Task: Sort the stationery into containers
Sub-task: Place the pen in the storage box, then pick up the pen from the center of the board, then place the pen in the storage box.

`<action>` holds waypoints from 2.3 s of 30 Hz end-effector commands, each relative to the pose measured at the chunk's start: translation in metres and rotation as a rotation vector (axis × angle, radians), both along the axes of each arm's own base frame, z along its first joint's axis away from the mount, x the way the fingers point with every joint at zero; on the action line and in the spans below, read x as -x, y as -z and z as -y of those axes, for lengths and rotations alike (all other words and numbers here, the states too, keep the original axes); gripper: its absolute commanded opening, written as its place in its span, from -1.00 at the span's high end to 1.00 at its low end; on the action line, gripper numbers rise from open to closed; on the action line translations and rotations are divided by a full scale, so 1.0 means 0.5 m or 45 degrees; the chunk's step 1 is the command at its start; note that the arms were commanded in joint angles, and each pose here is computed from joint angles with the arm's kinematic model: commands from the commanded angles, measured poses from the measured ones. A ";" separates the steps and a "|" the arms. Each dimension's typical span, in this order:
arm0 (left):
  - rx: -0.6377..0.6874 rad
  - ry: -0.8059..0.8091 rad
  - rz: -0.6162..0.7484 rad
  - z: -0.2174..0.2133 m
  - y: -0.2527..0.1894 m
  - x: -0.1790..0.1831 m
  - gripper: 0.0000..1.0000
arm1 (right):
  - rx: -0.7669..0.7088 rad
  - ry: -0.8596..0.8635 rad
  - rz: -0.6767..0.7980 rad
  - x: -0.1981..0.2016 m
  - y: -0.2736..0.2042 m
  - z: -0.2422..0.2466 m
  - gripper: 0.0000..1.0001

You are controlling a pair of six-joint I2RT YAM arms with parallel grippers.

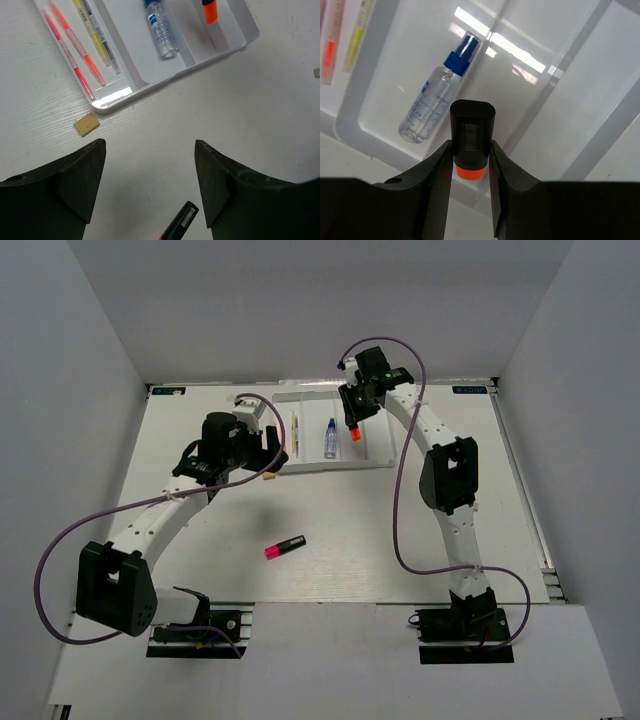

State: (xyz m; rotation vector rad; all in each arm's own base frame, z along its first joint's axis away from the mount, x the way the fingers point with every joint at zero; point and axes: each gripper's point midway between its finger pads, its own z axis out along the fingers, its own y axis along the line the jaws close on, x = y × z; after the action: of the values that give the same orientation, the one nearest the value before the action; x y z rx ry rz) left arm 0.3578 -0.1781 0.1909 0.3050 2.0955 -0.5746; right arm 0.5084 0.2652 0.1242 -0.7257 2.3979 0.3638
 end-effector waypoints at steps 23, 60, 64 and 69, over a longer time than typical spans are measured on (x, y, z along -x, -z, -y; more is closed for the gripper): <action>-0.614 0.971 -0.284 0.002 0.207 0.292 -0.52 | -0.118 0.114 0.122 -0.006 -0.139 0.039 -0.46; -0.253 0.564 -0.188 0.429 0.038 0.056 1.00 | 0.024 0.611 0.196 0.307 -0.251 0.447 -0.43; -0.197 0.306 -0.220 0.477 0.015 -0.064 1.00 | 0.036 0.639 0.143 0.330 -0.211 0.474 -0.42; -0.065 -0.014 -0.171 0.473 0.004 -0.201 0.96 | 0.019 0.614 0.094 0.349 -0.187 0.474 -0.41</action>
State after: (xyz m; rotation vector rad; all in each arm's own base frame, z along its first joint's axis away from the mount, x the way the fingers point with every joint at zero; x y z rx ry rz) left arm 0.4304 -0.4387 0.1898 0.5444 2.2037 -0.6079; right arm 0.3333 0.0272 0.2052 -0.1334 2.4614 0.0898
